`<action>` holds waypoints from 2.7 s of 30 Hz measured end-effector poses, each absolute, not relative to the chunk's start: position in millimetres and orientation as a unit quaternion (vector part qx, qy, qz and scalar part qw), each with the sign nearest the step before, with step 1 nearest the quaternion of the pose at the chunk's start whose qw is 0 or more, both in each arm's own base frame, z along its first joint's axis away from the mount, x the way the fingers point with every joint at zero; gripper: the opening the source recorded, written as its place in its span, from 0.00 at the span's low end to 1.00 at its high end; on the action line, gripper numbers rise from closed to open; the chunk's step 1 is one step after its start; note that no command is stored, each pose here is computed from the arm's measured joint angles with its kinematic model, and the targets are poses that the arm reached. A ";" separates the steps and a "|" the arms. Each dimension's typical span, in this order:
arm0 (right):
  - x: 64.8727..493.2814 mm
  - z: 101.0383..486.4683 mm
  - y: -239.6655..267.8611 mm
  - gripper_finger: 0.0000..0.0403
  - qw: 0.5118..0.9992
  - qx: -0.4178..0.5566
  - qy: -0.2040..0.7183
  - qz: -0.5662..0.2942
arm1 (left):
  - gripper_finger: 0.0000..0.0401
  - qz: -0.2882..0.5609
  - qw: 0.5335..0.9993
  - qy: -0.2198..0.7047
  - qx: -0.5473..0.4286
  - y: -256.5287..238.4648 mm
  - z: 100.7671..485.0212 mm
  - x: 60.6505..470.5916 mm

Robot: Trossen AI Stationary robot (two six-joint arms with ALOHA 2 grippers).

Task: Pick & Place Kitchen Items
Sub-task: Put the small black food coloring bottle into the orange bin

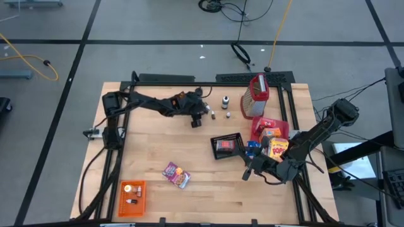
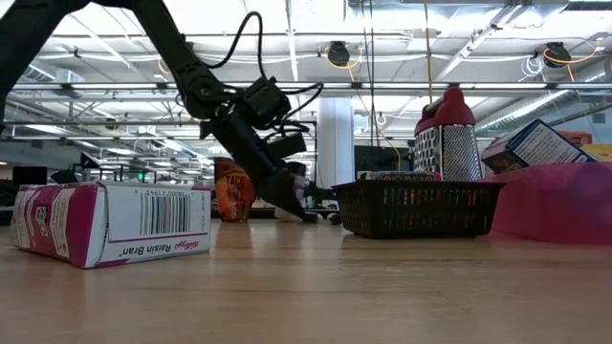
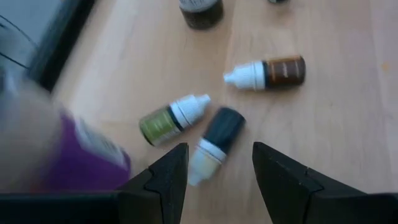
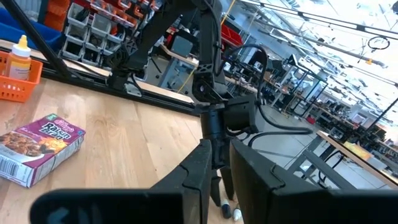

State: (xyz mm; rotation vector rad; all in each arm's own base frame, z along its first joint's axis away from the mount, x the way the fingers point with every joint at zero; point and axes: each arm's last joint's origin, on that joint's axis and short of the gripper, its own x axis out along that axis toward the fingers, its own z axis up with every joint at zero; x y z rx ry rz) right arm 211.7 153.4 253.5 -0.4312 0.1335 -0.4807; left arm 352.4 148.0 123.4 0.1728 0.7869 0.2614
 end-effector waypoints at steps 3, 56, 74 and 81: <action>211.7 253.5 153.4 0.13 0.946 -0.212 0.066 -0.236 | 0.45 0.125 0.912 0.382 0.082 151.5 118.4 353.9; 213.6 253.6 150.9 0.13 0.945 -0.211 0.067 -0.242 | 0.08 0.111 0.851 0.513 0.003 46.3 182.5 318.5; 213.6 253.0 150.8 0.13 0.947 -0.200 0.065 -0.242 | 0.08 0.027 0.775 0.618 -0.133 -84.2 212.8 258.8; 213.5 251.9 150.8 0.13 0.951 -0.182 0.063 -0.243 | 0.08 0.011 0.746 0.637 -0.193 -121.7 214.6 243.0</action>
